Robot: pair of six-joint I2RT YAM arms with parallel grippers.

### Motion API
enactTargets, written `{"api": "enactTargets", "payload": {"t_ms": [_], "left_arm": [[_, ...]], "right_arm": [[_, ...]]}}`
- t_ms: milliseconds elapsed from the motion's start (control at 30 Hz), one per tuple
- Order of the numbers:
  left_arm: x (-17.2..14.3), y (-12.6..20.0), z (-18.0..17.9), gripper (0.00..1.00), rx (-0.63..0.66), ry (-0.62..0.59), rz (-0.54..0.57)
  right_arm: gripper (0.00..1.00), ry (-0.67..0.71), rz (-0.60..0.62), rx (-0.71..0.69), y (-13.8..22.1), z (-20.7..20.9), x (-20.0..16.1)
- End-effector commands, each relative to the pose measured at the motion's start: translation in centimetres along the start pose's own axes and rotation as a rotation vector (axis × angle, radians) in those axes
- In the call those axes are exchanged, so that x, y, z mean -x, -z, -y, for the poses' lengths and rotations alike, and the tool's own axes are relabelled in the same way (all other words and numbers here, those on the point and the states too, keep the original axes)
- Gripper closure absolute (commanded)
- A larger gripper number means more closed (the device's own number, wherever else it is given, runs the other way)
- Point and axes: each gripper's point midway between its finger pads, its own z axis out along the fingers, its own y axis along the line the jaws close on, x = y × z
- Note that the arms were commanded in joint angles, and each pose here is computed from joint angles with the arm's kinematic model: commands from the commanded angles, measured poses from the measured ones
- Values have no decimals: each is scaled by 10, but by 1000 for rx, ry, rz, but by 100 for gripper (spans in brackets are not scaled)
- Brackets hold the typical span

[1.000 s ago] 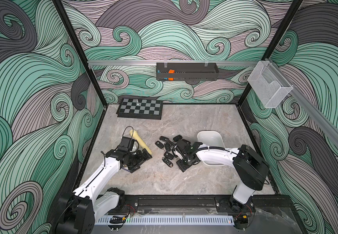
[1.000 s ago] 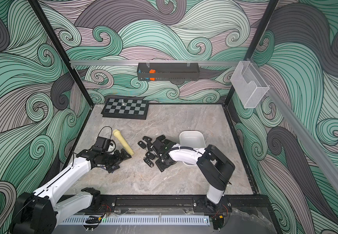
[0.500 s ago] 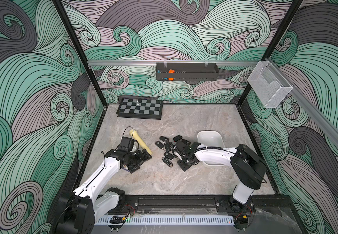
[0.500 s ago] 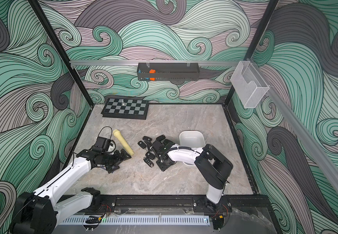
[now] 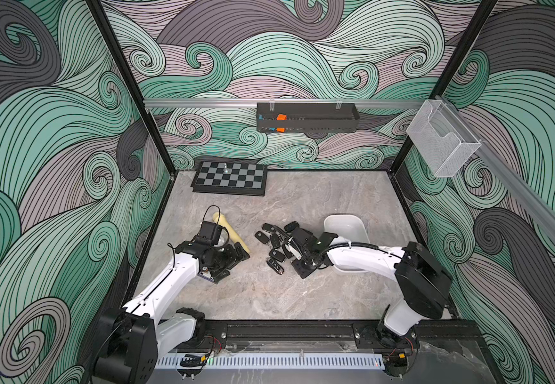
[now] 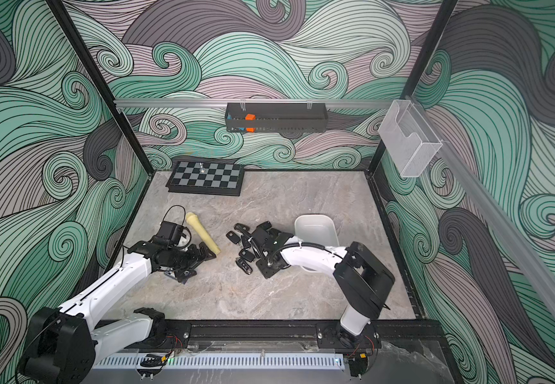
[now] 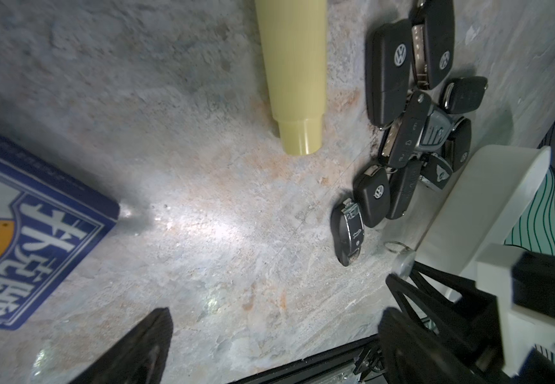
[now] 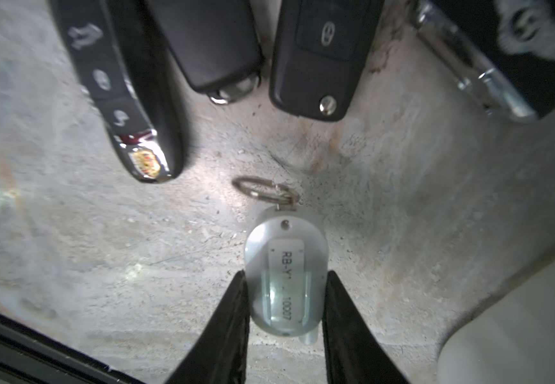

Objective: Place the car key into the storage box
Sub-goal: Pick up the car key from the center of the board, then place the car key in the storage box.

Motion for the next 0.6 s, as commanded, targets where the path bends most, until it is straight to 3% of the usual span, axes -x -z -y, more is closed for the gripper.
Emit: {"api": "enactTargets", "payload": {"t_ms": [0, 333, 567], "left_arm": [[10, 5, 16, 2, -20, -30, 20], [20, 1, 36, 2, -49, -59, 14], [16, -4, 31, 3, -48, -69, 12]], "right_arm": [[71, -9, 66, 22, 26, 0, 5], [68, -150, 273, -54, 94, 60, 22], [67, -298, 296, -146, 103, 126, 27]]}}
